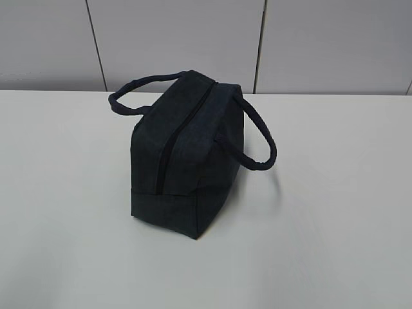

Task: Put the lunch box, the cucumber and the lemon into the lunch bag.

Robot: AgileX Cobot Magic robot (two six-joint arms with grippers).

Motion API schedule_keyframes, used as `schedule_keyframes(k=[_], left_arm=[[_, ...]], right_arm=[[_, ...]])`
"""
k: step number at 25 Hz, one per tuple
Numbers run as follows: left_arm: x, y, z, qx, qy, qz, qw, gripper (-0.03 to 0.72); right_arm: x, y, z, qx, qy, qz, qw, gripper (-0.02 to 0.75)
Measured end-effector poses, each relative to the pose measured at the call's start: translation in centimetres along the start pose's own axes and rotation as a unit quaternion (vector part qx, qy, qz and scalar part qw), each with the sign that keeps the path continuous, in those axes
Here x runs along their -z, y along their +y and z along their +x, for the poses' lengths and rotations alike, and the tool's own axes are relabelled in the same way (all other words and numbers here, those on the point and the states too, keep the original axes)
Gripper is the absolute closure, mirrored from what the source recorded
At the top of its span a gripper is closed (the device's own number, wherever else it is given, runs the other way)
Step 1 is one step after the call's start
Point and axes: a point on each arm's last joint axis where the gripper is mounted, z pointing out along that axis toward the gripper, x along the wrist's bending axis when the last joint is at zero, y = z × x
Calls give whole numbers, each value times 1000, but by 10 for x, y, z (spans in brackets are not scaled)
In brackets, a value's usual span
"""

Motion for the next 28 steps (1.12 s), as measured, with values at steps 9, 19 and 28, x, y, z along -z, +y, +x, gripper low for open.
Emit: schedule_keyframes(k=[9,19,28], left_arm=[[-2,1,0,58,106,3,993,386],[-2,1,0,60,112,3,992,386],[-2,1,0,60,112,3,992,386]], right_arm=[[0,1,1,-22,-36,3,999,267],[0,1,1,-23,-37,2,999,267],[0,1,1,-23,-37,2,999,267]])
